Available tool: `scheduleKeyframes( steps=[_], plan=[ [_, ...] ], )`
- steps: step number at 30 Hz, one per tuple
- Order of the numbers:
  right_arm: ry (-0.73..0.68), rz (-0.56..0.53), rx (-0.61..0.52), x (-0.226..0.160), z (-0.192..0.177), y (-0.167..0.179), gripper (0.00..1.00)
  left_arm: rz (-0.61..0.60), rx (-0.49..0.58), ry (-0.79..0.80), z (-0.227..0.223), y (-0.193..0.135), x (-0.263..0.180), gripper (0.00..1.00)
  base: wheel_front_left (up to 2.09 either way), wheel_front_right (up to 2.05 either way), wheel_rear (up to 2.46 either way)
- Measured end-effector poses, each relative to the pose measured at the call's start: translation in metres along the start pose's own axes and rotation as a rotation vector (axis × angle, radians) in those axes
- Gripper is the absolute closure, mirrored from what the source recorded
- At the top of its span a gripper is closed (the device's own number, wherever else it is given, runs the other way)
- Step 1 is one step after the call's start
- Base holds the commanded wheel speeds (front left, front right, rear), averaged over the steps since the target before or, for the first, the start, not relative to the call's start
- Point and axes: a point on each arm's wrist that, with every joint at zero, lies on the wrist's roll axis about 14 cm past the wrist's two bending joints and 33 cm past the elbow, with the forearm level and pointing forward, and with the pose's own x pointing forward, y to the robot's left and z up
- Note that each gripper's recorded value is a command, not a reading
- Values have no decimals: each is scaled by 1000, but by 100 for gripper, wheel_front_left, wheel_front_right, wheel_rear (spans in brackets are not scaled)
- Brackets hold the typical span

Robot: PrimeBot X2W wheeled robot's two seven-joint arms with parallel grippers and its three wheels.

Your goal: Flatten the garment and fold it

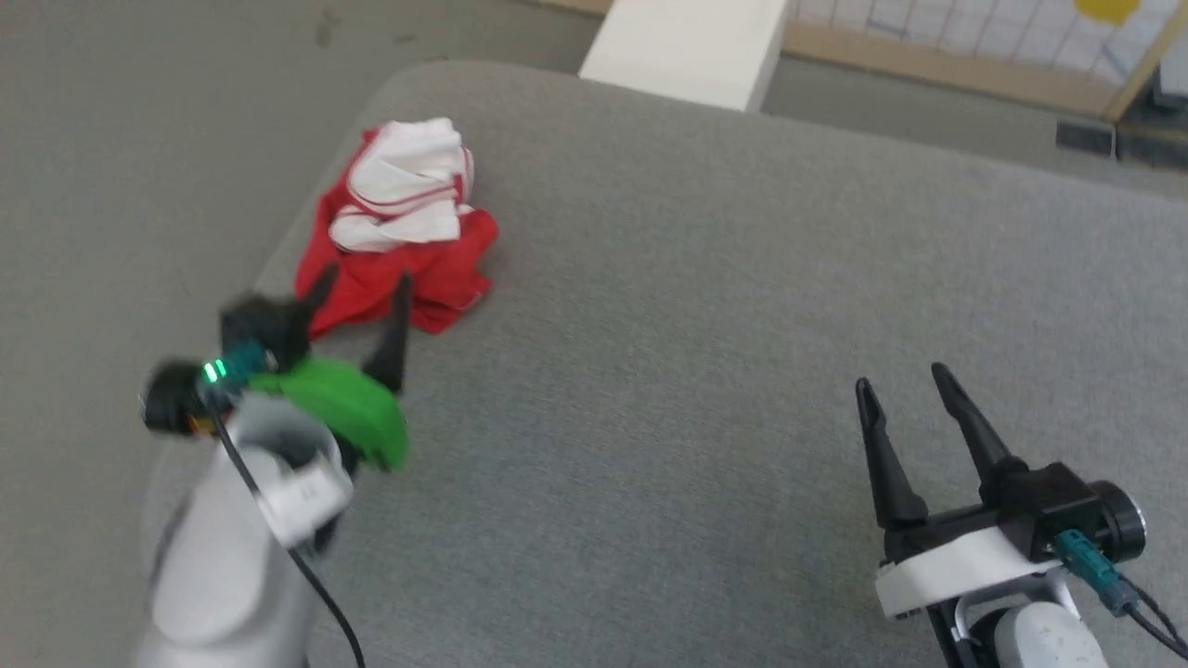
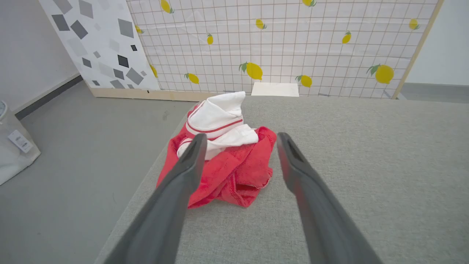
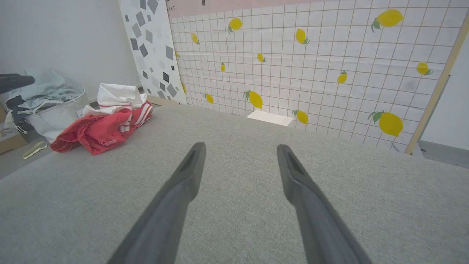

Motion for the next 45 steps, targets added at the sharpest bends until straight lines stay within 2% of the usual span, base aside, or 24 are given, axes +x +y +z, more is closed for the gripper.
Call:
scheduleKeyframes(
  steps=[5, 13, 20, 25, 30, 31, 32, 36, 41, 45],
  plan=[
    [39, -57, 2, 3, -20, -24, 0, -39, 82, 196, -9, 15, 54, 0, 0, 0, 0],
    [82, -154, 14, 2, -45, -63, 0, -100, 97, 565, -56, 29, 101, 0, 0, 0, 0],
    [141, -231, 24, -10, -69, -90, 0, -146, 108, 788, -105, 26, 118, 0, 0, 0, 0],
    [180, -279, 27, -22, -82, -105, 0, -147, 106, 989, -151, 30, 110, 0, 0, 0, 0],
    [199, -316, 25, -30, -89, -116, 0, -144, 63, 1076, -169, 31, 113, 0, 0, 0, 0],
    [201, -321, 24, -31, -89, -118, 0, -149, 54, 1091, -171, 30, 113, 60, 0, 0, 0],
    [204, -327, 22, -33, -90, -120, 0, -153, 45, 1101, -172, 29, 113, 100, 0, 0, 0],
    [198, -335, 16, -35, -87, -122, 0, -157, 23, 1062, -168, 28, 117, 100, 0, 0, 0],
    [180, -331, 10, -34, -77, -120, 0, -159, -1, 930, -149, 25, 123, 100, 0, 0, 0],
    [151, -317, 3, -34, -62, -113, 0, -181, -73, 702, -106, 12, 137, 100, 0, 0, 0]
  ],
)
